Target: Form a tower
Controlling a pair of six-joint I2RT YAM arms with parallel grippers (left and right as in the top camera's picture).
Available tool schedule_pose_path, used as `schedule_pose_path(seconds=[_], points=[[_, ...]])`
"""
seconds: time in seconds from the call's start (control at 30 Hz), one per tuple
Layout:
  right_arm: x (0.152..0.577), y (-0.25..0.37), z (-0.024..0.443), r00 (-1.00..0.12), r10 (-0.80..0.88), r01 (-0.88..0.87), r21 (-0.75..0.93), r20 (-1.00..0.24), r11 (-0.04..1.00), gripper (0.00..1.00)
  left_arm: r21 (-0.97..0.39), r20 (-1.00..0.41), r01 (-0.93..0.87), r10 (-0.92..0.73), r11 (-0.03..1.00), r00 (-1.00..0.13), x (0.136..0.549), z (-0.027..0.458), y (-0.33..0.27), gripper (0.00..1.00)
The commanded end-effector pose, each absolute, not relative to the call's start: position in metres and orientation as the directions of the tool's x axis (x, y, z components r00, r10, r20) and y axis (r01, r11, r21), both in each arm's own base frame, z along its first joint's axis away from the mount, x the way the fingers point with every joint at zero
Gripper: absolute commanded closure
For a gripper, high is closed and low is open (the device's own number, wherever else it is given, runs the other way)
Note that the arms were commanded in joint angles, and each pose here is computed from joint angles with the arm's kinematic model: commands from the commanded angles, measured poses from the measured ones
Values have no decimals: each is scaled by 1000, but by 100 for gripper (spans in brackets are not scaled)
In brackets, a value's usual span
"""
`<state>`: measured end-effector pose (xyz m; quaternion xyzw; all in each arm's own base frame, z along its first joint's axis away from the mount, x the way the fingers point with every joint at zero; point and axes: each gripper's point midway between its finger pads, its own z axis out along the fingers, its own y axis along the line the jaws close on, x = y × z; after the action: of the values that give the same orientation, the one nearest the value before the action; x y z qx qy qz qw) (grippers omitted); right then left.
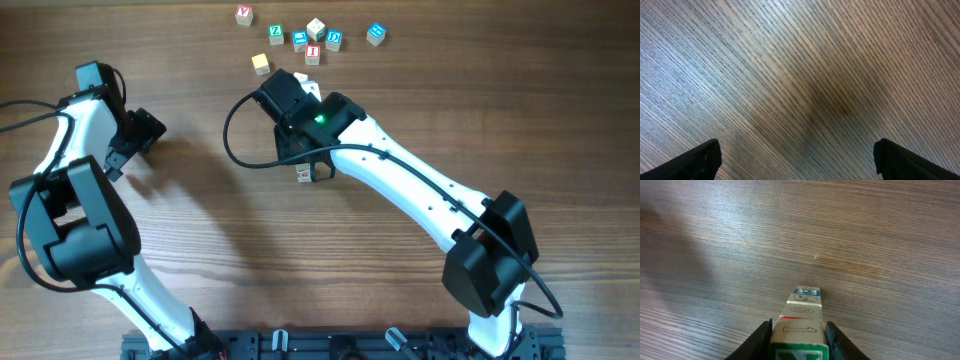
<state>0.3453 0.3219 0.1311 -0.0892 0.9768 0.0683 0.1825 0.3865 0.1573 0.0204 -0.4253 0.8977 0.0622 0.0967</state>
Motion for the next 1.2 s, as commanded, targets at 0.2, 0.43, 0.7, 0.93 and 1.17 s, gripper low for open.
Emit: schedule_pose_path(seconds=[0.2, 0.43, 0.7, 0.93, 1.17], points=[[341, 323, 126, -927, -141, -191, 114, -348, 975, 45, 40, -227, -780, -754, 625, -616, 384, 19, 160, 0], [370, 331, 140, -871, -98, -176, 119, -481, 977, 25, 39, -227, -780, -755, 625, -616, 384, 19, 160, 0], [440, 267, 152, -824, 80, 5, 135, -560, 991, 12, 39, -227, -780, -755, 625, -616, 384, 19, 160, 0], [482, 158, 146, -831, 169, 147, 85, -531, 986, 0, 39, -227, -780, -755, 625, -616, 384, 19, 160, 0], [483, 101, 139, -841, 237, 246, 46, -486, 968, 0, 39, -227, -780, -754, 625, -616, 384, 19, 160, 0]])
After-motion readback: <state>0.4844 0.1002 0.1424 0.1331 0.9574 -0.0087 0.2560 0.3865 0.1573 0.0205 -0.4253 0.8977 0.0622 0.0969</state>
